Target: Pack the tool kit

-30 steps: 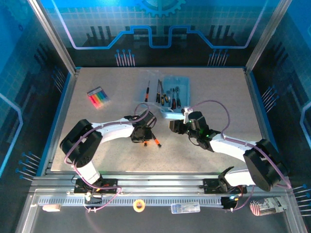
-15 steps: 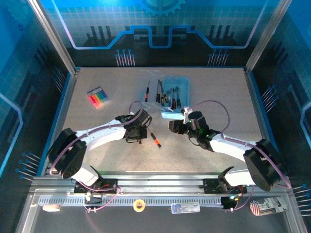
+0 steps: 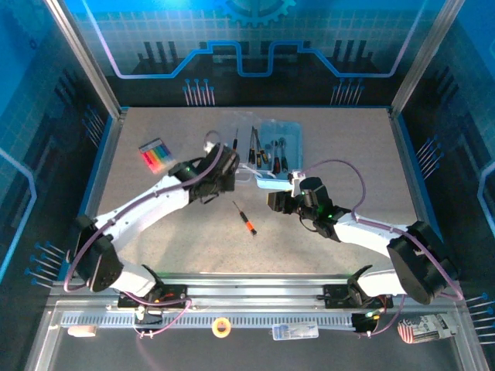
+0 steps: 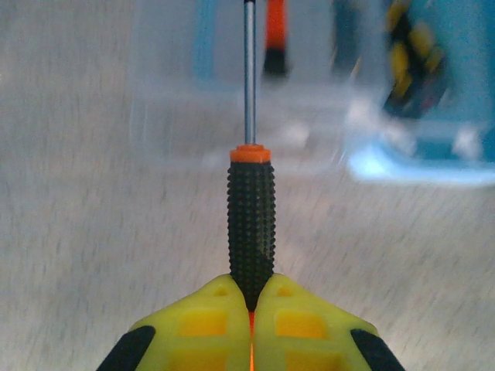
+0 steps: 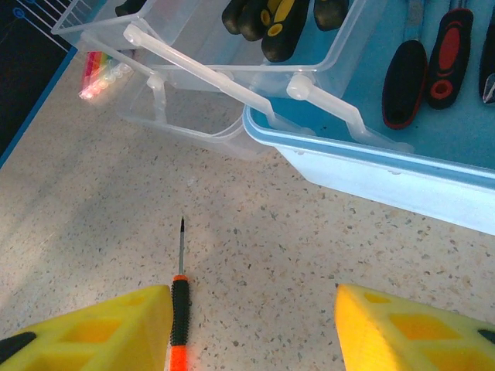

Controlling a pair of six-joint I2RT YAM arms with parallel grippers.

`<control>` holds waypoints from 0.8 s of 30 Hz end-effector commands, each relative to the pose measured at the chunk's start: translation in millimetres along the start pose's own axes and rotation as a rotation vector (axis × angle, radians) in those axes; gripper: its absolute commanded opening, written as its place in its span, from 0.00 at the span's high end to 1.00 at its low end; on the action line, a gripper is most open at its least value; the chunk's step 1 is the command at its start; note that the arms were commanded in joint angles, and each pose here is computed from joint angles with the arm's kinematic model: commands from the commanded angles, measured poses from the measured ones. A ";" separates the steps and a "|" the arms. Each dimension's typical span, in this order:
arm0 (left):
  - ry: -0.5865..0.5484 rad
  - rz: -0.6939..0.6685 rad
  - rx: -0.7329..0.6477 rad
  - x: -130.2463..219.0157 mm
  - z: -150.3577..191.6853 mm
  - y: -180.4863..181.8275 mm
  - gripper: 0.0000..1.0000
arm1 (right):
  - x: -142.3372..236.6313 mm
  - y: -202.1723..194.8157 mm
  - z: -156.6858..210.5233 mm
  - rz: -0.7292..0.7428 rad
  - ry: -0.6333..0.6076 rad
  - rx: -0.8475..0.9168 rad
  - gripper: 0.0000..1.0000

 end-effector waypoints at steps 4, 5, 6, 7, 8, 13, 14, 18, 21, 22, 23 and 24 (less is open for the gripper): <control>-0.061 0.063 -0.092 -26.0 -78.3 -8.3 0.95 | 5.7 7.4 -15.9 -0.012 -0.045 0.015 0.42; -0.062 0.075 -0.086 -34.3 -83.5 -10.7 0.95 | 5.5 8.3 -15.4 -0.015 -0.041 0.015 0.43; -0.059 0.107 -0.082 -42.0 -88.9 -16.4 0.95 | 5.3 8.8 -14.9 -0.016 -0.039 0.017 0.43; -0.059 0.121 -0.091 -48.4 -94.4 -20.8 0.95 | 5.2 8.5 -14.8 -0.014 -0.039 0.016 0.43; -0.054 0.116 -0.097 -53.4 -97.7 -22.0 0.95 | 4.9 7.9 -14.7 -0.012 -0.039 0.015 0.43; -0.044 0.108 -0.116 -75.7 -109.6 -29.4 0.95 | 6.1 11.0 -15.0 -0.025 -0.037 0.010 0.43; -0.041 0.092 -0.119 -80.0 -109.8 -28.1 0.95 | 6.3 11.5 -14.7 -0.028 -0.035 0.008 0.43; -0.002 0.073 -0.117 -96.7 -105.7 -26.4 0.96 | 8.1 12.9 -16.0 -0.033 -0.040 0.009 0.43; 0.023 0.069 -0.108 -106.3 -101.6 -26.8 0.96 | 9.0 12.9 -17.3 -0.030 -0.046 0.011 0.43; 0.028 0.062 -0.107 -109.6 -100.4 -25.6 0.96 | 8.8 11.9 -16.6 -0.027 -0.045 0.012 0.43; 0.033 0.056 -0.108 -111.7 -99.3 -24.9 0.96 | 8.8 11.5 -16.7 -0.025 -0.045 0.012 0.43; 0.038 0.051 -0.108 -114.7 -97.8 -24.0 0.96 | 8.7 11.8 -16.9 -0.025 -0.046 0.012 0.43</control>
Point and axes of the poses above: each hand's point on the last joint's axis, 136 mm out from that joint toward the fingers, its own x axis back along the fingers, its own y axis along the line the jaws close on, z = x × y, the point moved 1 cm from there along x, back along the fingers, and after that the axes turned 13 degrees about -x, right-handed, at the moved point
